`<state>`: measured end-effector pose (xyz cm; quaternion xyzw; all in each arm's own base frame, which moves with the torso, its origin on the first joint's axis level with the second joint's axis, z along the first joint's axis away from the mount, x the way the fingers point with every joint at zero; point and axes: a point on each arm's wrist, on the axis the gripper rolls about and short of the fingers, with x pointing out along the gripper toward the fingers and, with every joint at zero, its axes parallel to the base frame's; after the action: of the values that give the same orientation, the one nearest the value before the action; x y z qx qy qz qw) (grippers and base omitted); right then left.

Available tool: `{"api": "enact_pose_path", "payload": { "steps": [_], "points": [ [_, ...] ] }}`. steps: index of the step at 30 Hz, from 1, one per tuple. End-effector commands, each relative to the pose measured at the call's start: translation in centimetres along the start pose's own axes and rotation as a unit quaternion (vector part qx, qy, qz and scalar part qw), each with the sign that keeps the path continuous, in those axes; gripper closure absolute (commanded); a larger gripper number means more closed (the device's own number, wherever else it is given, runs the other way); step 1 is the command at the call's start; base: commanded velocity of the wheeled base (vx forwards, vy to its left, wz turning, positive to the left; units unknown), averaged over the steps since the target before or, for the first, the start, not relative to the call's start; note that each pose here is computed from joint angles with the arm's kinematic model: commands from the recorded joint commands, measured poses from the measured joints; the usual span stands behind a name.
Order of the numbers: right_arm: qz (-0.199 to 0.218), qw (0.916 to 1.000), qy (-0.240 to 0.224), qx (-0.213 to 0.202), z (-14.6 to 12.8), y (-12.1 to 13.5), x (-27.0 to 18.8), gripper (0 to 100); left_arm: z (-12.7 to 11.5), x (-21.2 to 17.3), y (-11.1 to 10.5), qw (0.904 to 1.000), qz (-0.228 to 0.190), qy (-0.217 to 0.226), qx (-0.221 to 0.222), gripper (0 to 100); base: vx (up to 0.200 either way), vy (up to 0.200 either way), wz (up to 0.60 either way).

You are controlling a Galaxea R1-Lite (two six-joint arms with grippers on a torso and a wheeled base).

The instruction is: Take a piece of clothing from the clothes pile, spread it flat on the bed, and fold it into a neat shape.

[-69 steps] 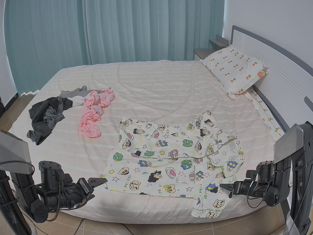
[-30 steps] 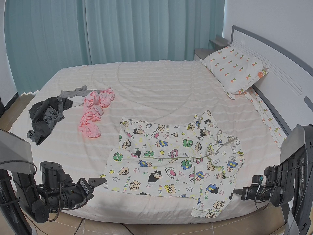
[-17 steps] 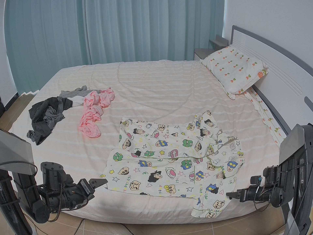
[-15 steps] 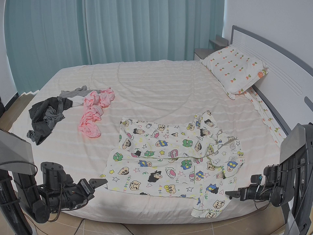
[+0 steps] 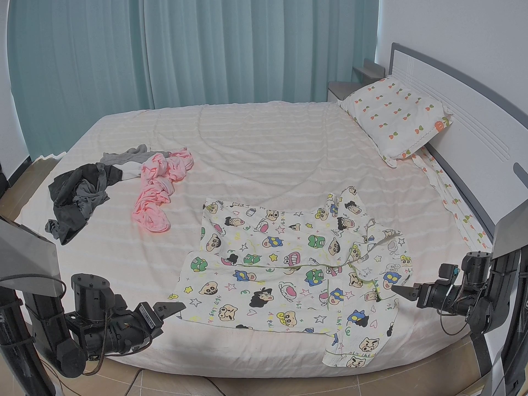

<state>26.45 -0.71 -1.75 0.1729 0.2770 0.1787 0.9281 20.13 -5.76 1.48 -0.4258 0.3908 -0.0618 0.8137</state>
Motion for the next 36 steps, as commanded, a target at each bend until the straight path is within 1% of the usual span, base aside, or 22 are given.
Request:
{"api": "enact_pose_path", "payload": {
  "steps": [1,9,12,16,17,20,21,23,28,32,33,36],
  "points": [
    [0.007,0.9995,-0.029,-0.006,1.3,0.2,0.2,0,-0.4,-0.1,0.0,0.9999,0.003,0.009,0.003,0,0.200,0.000,0.00],
    [0.015,0.9986,-0.051,-0.006,2.4,0.2,1.3,0,-0.7,0.0,-0.1,0.9999,0.002,0.015,0.006,0,0.200,0.000,0.00],
    [0.011,0.9981,-0.060,-0.005,2.9,0.2,2.0,0,-0.7,0.0,0.0,0.9999,0.003,0.015,0.006,0,0.200,0.000,0.00],
    [0.000,0.9981,-0.062,0.000,4.4,0.2,3.6,0,-0.8,0.0,0.0,0.9998,0.003,0.017,0.006,0,0.200,0.000,0.00],
    [0.000,0.9981,-0.062,0.000,4.4,0.2,3.6,0,-0.8,0.0,0.0,0.9998,0.003,0.017,0.006,0,0.200,0.000,0.00],
    [-0.006,0.9973,-0.073,0.000,6.1,0.3,5.1,0,-0.8,0.0,0.0,0.9998,0.004,0.018,0.007,0,0.200,0.000,0.00],
    [-0.006,0.9973,-0.074,0.000,6.2,0.3,5.3,0,-0.8,0.0,-0.1,0.9998,0.003,0.018,0.007,0,0.200,0.000,0.00],
    [-0.013,0.9967,-0.079,0.010,7.3,0.1,6.3,0,-0.8,0.0,-0.1,0.9998,0.004,0.017,0.008,0,0.000,0.000,0.00],
    [-0.022,0.9970,-0.070,0.025,9.0,-0.1,7.8,0,-0.8,0.0,-0.1,0.9998,0.003,0.017,0.007,0,0.000,0.000,0.00],
    [-0.035,0.9971,-0.060,0.031,9.5,-0.7,9.4,0,-0.8,0.0,-0.1,0.9998,0.003,0.018,0.007,0,0.000,0.000,0.00],
    [-0.050,0.9963,-0.062,0.033,10.1,-1.3,10.7,0,-0.8,0.0,-0.1,0.9998,0.003,0.018,0.006,0,0.000,0.000,0.00],
    [-0.064,0.9955,-0.060,0.036,10.6,-2.0,12.5,0,-0.8,0.0,-0.1,0.9998,0.002,0.018,0.006,0,0.000,0.000,0.00]
  ]
}}
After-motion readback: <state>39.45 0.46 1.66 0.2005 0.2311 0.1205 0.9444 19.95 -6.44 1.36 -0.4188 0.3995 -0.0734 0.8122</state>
